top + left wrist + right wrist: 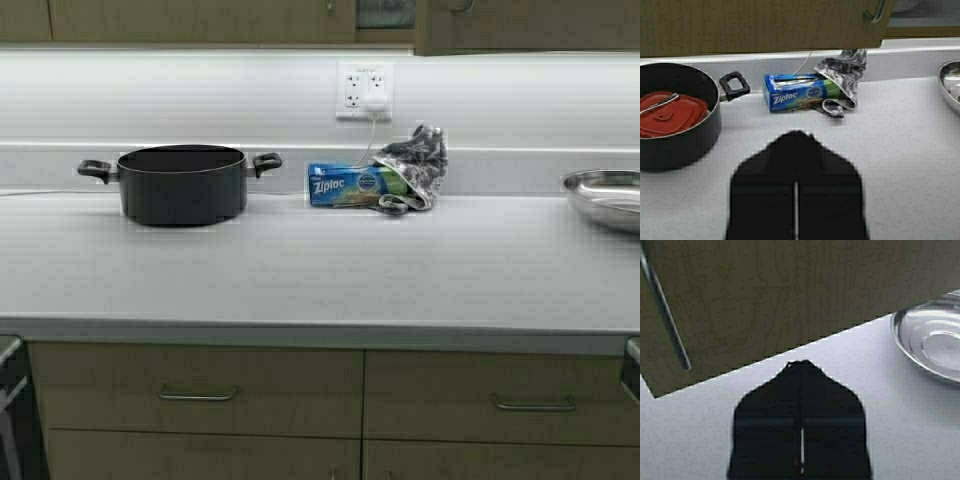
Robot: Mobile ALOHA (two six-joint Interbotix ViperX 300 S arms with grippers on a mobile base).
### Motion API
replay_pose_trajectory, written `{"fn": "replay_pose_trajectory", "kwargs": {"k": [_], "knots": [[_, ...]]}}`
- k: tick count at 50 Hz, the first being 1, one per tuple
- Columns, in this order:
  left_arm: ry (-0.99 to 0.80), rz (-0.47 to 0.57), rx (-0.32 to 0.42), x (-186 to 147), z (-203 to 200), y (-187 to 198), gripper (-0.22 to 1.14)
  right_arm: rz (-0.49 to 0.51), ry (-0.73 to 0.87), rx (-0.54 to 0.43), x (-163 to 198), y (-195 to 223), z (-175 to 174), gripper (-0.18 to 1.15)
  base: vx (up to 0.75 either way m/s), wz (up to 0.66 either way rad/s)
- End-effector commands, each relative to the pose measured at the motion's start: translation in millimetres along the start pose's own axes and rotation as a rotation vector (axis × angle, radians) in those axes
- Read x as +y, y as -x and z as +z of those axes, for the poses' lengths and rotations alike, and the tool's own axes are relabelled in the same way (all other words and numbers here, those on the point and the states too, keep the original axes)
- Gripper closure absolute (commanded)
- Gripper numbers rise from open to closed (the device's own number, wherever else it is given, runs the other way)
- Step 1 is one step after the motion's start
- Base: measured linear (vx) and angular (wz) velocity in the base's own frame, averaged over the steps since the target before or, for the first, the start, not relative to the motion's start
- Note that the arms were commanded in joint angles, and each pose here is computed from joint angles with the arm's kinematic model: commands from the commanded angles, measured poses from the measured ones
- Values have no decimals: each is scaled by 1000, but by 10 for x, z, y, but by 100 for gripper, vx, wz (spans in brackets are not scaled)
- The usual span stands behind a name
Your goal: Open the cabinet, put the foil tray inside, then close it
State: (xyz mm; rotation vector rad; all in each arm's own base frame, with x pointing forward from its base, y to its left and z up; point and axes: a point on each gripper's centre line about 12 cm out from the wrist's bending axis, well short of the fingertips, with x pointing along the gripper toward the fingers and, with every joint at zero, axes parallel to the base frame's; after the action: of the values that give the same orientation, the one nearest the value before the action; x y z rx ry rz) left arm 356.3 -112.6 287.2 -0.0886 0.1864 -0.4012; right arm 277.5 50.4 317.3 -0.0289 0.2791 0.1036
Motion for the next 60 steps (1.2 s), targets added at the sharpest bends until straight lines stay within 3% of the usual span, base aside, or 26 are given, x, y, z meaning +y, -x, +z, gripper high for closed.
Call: {"fn": "replay_pose_trajectory", "kwargs": {"k": [1, 24, 29, 40, 49, 60], "knots": [[-2, -7, -28, -21, 85, 24, 87, 16, -1, -50, 22, 16, 178, 90, 1, 0], [-4, -10, -22, -27, 51, 30, 87, 22, -1, -39, 41, -77, 191, 90, 1, 0], [-6, -17, -34, -36, 70, 30, 87, 62, 6, -63, 102, -164, 269, 90, 2, 1], [2, -31, -54, -51, 99, 26, 87, 122, 11, -85, 272, -889, 619, 90, 3, 1], [1, -29, -56, -44, 110, 7, 87, 122, 10, -54, 332, -1359, 624, 90, 2, 0], [-1, -30, -61, -46, 128, 8, 87, 108, 6, -41, 290, -1168, 553, 90, 1, 1]]}}
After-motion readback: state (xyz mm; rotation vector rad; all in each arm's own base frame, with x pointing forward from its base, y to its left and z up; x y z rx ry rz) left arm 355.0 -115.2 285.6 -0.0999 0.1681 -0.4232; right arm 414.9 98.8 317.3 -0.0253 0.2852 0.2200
